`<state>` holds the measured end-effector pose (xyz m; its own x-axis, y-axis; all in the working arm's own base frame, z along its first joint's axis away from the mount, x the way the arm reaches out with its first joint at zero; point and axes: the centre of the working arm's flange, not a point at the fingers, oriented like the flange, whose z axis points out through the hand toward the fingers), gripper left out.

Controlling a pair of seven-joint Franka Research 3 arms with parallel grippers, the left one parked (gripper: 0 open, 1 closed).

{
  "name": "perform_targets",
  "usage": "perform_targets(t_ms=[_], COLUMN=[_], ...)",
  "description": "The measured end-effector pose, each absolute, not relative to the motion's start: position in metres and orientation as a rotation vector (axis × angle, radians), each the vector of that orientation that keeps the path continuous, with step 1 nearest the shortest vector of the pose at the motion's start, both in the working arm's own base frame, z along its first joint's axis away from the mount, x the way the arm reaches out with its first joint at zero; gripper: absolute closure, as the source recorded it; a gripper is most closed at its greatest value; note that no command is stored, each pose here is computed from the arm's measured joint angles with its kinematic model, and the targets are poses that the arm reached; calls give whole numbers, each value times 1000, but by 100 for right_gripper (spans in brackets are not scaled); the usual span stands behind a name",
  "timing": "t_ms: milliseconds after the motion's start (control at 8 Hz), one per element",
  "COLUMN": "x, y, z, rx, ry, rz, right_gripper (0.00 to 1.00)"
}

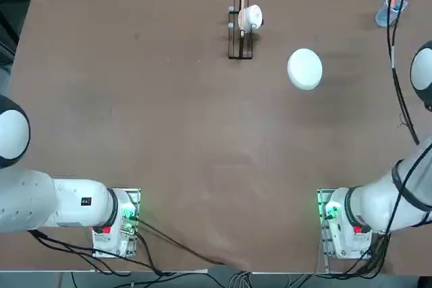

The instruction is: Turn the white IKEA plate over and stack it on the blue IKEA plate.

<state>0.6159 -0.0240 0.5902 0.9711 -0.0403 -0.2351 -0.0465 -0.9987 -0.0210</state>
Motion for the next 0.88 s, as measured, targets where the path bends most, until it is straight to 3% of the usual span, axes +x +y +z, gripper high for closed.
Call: perform_targets(t_ms=[500, 875], x=[582, 581], y=[-26, -22], z=[591, 595], rx=[-3093, -3100], ry=[96, 89], rz=[240, 209], right_gripper=[0, 0])
